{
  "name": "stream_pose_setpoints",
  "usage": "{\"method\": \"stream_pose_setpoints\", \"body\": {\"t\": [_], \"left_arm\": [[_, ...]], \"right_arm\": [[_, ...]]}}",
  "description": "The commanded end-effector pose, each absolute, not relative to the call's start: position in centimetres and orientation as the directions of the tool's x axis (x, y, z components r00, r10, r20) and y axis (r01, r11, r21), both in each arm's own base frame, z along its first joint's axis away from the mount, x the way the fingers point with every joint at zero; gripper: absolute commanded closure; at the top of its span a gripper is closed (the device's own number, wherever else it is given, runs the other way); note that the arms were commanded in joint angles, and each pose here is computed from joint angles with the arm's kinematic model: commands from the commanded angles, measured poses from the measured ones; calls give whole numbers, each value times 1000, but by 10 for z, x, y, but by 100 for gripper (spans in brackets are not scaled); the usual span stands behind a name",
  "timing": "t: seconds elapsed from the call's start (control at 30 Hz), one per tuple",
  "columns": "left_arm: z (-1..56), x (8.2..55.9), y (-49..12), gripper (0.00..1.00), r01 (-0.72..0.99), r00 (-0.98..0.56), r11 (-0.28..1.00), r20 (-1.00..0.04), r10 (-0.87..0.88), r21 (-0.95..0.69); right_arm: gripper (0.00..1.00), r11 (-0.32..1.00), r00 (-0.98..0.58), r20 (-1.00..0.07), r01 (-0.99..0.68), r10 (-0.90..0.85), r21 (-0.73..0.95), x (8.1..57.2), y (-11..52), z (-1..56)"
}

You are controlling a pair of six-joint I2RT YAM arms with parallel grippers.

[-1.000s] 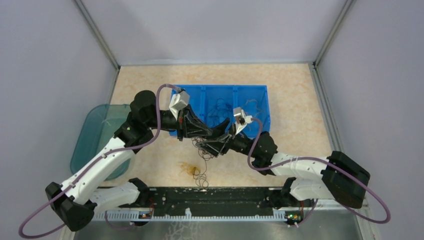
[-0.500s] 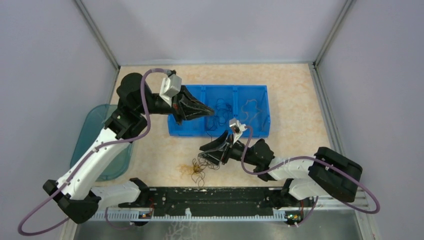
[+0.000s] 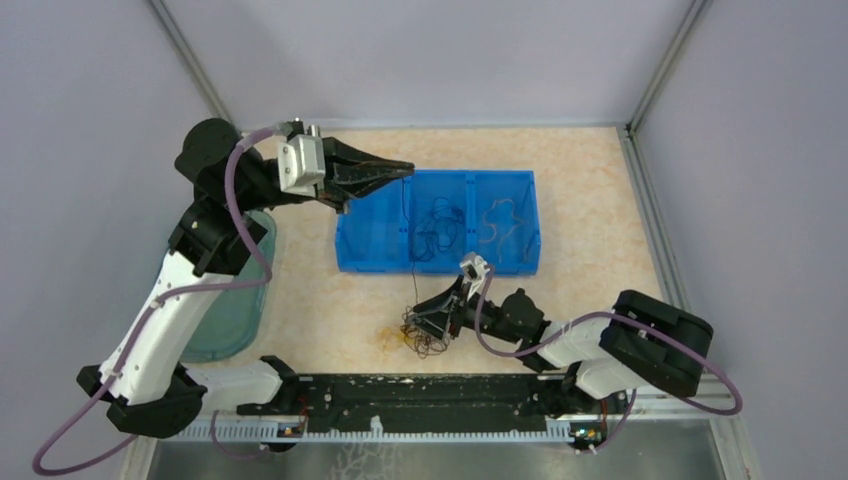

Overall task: Untangle the cables
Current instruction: Untie the cable.

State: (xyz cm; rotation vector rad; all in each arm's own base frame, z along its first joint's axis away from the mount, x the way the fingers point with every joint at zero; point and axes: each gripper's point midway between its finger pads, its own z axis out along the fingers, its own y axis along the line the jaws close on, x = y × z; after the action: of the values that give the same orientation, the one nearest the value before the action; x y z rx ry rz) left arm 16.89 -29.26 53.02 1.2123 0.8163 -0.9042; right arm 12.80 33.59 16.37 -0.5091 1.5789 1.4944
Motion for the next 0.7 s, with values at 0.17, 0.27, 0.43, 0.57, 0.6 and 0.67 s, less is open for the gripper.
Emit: {"method": "stream_pose_setpoints", "body": {"t": [0.17,0.27,0.43,0.57,0.6,0.67], "left_arm": [[616,173,-268,100,720,683,336,-706,-188,607],[642,173,-258,100,652,745,417,-637,-197,633],[696,168,-232,100,503,851,574,-486,-198,646],[721,157,-223,100,460,879,600,-429,-207,654],[724,155,-221,100,456,882,602,-422,-209,655],[726,151,-219,100,445,889,603,-410,-205,662]], "right_arm": [[55,225,-513,-816,-790,267,571,133,337,154],[55,247,-523,-817,-781,243,573,135,337,144],[54,270,-531,-818,-772,224,575,135,336,136],[52,272,-524,-824,-778,214,566,135,336,137],[51,273,-518,-828,-782,214,560,135,336,138],[49,285,-498,-840,-791,214,542,137,334,144]]}}
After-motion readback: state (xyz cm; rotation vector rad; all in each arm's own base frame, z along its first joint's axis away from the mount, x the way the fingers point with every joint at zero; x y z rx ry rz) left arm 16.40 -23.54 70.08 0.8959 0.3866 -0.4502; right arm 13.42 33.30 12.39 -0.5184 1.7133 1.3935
